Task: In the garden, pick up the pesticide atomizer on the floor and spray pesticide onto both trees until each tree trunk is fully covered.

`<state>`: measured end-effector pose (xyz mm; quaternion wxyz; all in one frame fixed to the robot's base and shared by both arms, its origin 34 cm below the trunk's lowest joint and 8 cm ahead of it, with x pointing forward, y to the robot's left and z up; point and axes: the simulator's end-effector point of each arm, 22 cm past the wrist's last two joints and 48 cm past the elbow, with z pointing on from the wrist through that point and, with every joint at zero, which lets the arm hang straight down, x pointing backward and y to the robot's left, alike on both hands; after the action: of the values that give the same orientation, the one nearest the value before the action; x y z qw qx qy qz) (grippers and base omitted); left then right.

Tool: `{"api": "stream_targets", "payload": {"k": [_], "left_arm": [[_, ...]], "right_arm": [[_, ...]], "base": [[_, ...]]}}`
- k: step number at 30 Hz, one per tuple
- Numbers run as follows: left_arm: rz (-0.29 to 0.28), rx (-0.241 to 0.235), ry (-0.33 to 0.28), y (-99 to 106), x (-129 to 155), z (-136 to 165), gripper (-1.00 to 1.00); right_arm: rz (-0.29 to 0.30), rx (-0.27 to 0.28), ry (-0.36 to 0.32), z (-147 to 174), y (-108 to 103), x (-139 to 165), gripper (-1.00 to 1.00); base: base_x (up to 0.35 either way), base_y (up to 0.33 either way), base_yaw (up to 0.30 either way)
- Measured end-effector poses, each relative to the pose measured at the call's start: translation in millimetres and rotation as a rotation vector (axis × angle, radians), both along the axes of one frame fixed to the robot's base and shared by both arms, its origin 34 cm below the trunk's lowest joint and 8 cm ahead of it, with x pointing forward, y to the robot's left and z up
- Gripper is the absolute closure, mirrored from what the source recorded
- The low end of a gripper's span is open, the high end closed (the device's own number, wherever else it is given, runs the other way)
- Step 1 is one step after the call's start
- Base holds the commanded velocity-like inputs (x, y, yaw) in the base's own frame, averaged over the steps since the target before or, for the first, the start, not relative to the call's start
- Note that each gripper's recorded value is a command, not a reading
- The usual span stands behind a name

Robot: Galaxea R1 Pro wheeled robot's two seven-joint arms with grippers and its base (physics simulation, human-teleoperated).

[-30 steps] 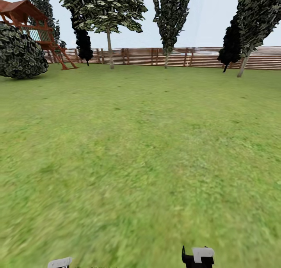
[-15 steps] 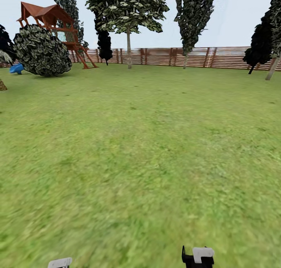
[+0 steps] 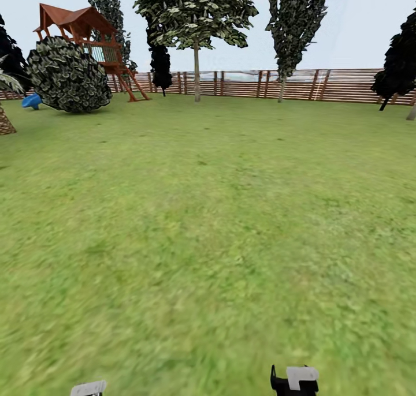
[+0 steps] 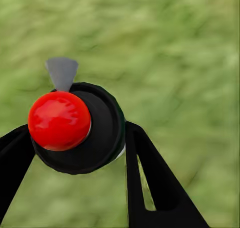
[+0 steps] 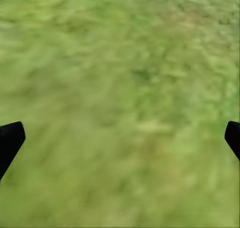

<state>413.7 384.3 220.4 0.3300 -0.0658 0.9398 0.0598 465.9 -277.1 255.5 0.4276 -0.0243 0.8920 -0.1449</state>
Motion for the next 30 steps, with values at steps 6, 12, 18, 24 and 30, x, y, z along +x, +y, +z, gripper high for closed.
{"api": "stream_targets", "payload": {"k": [6,12,18,24,30], "left_arm": [[0.0,0.0,0.0,0.2,-0.2,0.0,1.0],[0.0,0.0,0.001,0.1,-0.3,-0.1,1.0],[0.007,0.004,-0.001,3.7,-0.1,0.6,1.0],[0.011,0.006,-0.006,5.3,0.9,1.6,1.0],[0.018,0.009,-0.006,8.9,-1.4,1.7,1.0]], "right_arm": [[0.0,0.004,0.008,-1.8,3.1,-2.6,-1.0],[0.001,0.004,0.008,-1.8,3.2,-2.7,-1.0],[0.0,0.001,0.01,-2.1,1.4,-3.0,-1.0],[0.001,0.001,0.01,-2.1,1.2,-3.0,-1.0],[0.001,0.001,0.01,-2.1,1.7,-3.0,-1.0]], "base": [[0.339,0.0,0.0],[0.339,0.0,0.0],[0.339,0.0,0.0],[0.339,0.0,0.0],[0.339,0.0,0.0]]}}
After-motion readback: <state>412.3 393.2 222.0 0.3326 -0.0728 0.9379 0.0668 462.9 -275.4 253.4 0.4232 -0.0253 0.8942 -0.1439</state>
